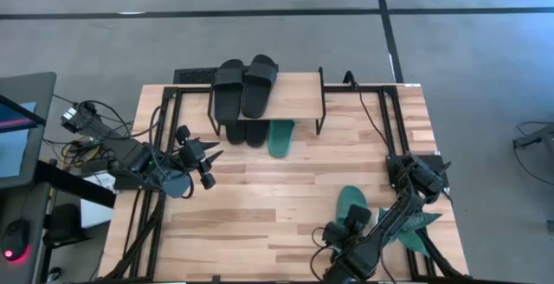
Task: Pick and place slides into the shelf
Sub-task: Put the green slipper under the shelf
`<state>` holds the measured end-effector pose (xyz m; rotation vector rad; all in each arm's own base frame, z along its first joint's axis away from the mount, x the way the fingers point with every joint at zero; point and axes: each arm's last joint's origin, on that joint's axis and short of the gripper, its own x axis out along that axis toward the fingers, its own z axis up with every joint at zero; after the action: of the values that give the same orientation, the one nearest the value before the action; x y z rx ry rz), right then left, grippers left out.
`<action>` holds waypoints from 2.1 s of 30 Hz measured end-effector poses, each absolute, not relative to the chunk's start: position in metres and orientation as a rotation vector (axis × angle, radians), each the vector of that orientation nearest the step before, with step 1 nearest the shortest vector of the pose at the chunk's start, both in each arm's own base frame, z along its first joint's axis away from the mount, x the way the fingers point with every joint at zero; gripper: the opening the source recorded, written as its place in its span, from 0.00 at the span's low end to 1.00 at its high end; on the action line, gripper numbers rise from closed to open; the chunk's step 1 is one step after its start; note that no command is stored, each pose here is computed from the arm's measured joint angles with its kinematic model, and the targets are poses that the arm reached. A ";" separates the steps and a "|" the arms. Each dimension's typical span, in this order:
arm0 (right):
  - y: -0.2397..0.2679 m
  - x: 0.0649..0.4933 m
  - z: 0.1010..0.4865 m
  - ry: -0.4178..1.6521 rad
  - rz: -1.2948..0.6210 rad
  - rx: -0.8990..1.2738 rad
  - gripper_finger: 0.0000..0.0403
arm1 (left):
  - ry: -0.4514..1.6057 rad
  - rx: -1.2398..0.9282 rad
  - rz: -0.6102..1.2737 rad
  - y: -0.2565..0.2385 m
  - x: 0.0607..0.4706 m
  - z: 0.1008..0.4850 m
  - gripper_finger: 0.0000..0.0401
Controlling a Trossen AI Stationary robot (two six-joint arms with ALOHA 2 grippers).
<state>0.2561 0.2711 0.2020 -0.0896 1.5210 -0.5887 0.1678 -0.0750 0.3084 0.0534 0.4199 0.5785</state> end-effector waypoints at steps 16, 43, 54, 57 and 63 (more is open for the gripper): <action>0.249 0.263 0.184 1.587 -0.614 -0.177 0.36 | 0.420 0.062 0.580 -0.075 0.168 0.308 0.27; 0.242 0.256 0.167 1.611 -0.651 -0.197 0.03 | 0.417 0.050 0.581 -0.075 0.168 0.308 0.27; 0.238 0.255 0.189 1.460 -0.694 -0.125 0.01 | 0.416 0.036 0.579 -0.075 0.168 0.308 0.27; 0.236 0.254 0.199 1.406 -0.689 -0.119 0.01 | 0.416 0.036 0.579 -0.075 0.168 0.308 0.27; 0.230 0.254 0.212 1.371 -0.677 -0.106 0.01 | 0.416 0.037 0.580 -0.075 0.168 0.308 0.27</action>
<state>0.2538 0.2299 0.2120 -0.1064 1.3711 -0.6774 0.1679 -0.0750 0.3084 0.0365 0.4160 0.5801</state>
